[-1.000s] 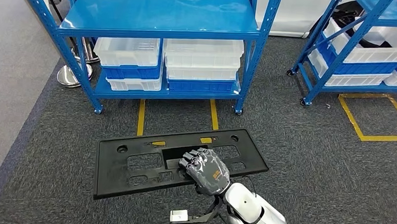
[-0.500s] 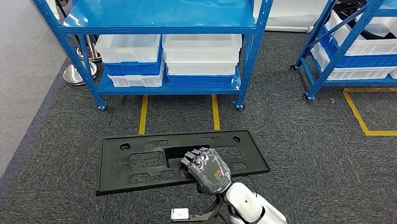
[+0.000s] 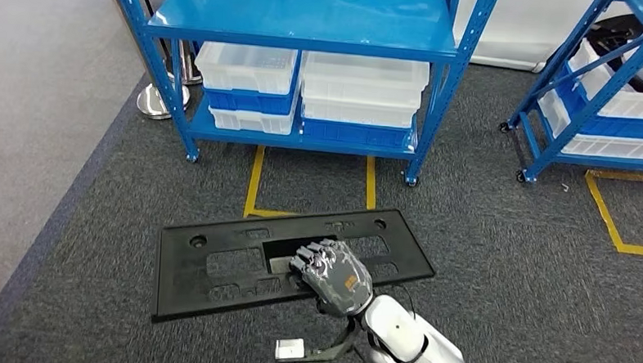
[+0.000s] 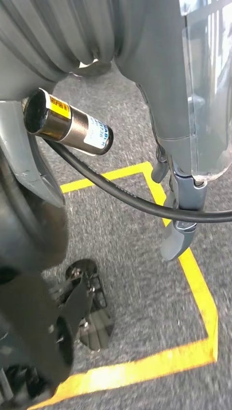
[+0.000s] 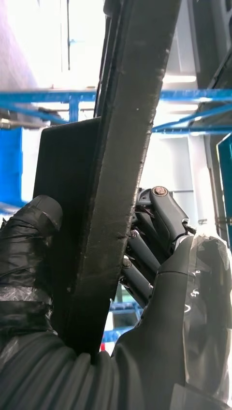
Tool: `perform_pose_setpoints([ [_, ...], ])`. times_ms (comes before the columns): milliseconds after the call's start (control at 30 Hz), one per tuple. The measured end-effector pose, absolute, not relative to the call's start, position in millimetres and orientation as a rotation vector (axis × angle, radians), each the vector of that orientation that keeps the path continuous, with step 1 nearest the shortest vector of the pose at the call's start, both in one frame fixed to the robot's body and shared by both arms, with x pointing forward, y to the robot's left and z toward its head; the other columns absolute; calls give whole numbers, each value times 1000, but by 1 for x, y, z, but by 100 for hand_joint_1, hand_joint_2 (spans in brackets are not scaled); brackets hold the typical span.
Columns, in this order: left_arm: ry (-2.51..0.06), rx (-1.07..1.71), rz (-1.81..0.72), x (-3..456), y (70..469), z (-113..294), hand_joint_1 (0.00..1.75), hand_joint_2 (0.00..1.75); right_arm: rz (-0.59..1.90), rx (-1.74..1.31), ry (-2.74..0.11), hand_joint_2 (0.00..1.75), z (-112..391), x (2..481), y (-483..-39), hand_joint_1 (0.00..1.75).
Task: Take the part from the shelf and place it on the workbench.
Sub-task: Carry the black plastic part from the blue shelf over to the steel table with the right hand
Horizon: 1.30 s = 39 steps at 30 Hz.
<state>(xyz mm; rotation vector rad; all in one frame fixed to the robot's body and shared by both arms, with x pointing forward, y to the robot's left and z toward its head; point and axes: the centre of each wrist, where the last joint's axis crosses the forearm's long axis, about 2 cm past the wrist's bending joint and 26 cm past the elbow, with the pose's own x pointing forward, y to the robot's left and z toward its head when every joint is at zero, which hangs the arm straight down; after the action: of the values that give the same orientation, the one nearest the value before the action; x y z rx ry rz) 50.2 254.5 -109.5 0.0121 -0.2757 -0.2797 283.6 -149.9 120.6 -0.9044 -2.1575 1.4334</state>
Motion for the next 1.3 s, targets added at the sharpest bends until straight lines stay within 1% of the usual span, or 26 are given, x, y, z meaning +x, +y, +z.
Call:
perform_pose_setpoints([
  [1300, -272, 5, -293, 52, 255, -109, 0, 175, 1428, -934, -2174, 175, 123, 281, -159, 166],
])
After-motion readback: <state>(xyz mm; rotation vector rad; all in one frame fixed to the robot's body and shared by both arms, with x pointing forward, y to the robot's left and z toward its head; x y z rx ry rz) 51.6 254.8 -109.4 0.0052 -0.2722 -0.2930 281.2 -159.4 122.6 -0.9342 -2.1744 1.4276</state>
